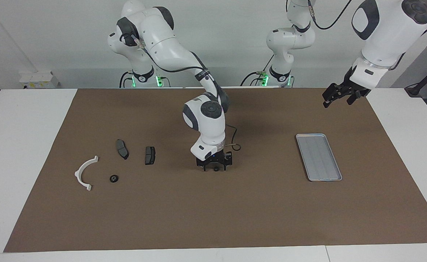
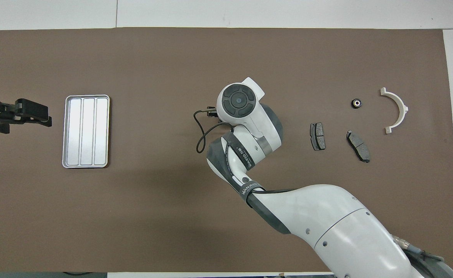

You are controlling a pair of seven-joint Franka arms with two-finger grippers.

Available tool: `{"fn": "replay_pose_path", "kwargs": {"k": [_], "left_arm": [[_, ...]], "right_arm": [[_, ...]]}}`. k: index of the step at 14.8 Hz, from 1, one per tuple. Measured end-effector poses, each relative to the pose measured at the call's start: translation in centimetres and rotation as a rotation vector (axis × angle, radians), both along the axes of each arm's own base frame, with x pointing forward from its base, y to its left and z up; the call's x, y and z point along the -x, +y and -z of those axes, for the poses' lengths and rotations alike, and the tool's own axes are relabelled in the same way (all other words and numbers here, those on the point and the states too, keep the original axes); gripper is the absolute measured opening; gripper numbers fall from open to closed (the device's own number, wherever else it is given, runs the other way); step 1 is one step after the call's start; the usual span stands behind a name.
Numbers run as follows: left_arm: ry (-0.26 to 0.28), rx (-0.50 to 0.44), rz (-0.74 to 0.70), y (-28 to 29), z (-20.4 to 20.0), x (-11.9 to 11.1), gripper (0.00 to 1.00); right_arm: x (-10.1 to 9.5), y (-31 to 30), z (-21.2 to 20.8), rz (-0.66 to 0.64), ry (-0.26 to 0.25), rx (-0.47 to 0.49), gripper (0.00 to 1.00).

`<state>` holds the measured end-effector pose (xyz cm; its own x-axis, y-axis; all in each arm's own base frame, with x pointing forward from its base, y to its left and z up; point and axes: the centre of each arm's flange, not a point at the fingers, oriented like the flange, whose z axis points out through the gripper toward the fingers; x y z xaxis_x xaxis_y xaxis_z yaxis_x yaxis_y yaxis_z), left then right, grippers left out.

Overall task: Place bearing gear from tray to pile
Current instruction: 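Lower the right gripper and grasp the second black bearing, then carry the bearing with the right gripper to the other bearing near the arc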

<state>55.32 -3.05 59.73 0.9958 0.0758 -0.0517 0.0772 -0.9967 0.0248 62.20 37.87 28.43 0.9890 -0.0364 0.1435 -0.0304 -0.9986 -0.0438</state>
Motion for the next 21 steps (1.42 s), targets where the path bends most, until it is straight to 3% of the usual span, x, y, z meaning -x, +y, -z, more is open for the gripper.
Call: {"fn": "replay_pose_path", "kwargs": {"k": [3,5,11,15,21], "left_arm": [[0.000,0.000,0.003,-0.2,0.0,0.0,1.00],[0.000,0.000,0.004,-0.2,0.0,0.0,1.00],[0.000,0.000,0.005,-0.3,0.0,0.0,1.00],[0.000,0.000,0.005,-0.3,0.0,0.0,1.00],[0.000,0.000,0.005,-0.3,0.0,0.0,1.00]], "right_arm": [[0.0,0.0,-0.2,0.001,-0.003,-0.001,0.39],[0.0,0.1,-0.6,-0.001,-0.007,-0.004,0.24],[-0.4,-0.8,-0.6,-0.042,0.017,0.037,0.24],[-4.1,-6.4,-4.3,-0.123,0.036,0.077,0.24],[-8.6,-21.0,-7.8,-0.258,0.069,0.112,0.24]]}}
